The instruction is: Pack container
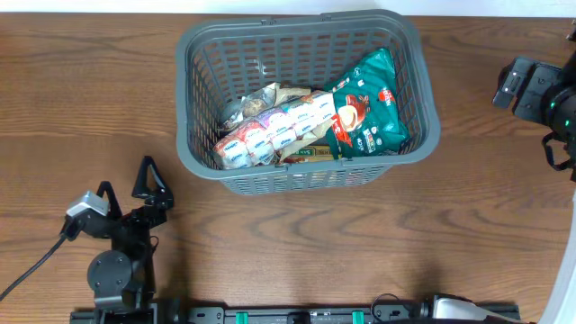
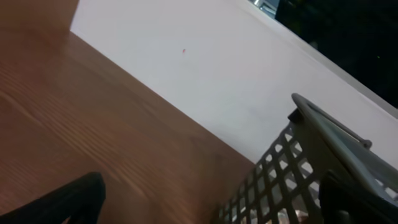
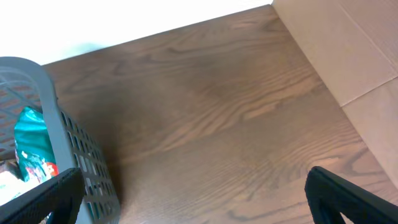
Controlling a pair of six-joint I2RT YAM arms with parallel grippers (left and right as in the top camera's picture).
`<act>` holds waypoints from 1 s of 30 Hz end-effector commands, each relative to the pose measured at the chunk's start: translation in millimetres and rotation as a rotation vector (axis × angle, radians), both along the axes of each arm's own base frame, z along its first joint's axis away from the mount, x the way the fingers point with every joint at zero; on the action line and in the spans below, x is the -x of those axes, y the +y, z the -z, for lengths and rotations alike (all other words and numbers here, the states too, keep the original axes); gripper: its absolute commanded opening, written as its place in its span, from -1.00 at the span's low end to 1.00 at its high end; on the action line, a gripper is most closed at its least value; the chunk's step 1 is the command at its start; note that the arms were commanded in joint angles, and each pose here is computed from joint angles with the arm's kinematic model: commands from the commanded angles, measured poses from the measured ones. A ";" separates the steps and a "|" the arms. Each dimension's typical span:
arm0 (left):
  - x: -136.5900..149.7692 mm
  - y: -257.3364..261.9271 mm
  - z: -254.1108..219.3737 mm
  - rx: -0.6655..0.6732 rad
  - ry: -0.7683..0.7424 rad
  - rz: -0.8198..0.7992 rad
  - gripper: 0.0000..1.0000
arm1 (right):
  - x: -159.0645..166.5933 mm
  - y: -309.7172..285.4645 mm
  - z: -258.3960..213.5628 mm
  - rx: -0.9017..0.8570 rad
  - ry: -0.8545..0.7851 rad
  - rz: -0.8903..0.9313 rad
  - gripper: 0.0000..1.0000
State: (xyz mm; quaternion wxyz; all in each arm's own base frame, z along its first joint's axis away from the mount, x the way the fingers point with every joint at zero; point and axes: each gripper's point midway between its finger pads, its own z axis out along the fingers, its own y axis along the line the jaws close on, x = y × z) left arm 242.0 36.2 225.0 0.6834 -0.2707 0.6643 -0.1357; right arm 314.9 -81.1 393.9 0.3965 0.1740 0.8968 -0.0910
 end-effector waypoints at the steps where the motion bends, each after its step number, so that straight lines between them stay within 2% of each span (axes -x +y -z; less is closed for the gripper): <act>1: -0.8 -0.7 10.6 0.002 0.010 -0.003 0.97 | 1.3 -3.9 -3.9 0.003 -0.011 0.022 0.98; 30: -1.0 -0.3 48.7 0.002 0.030 -0.008 0.97 | 1.3 -3.9 -3.9 0.003 -0.011 0.022 0.99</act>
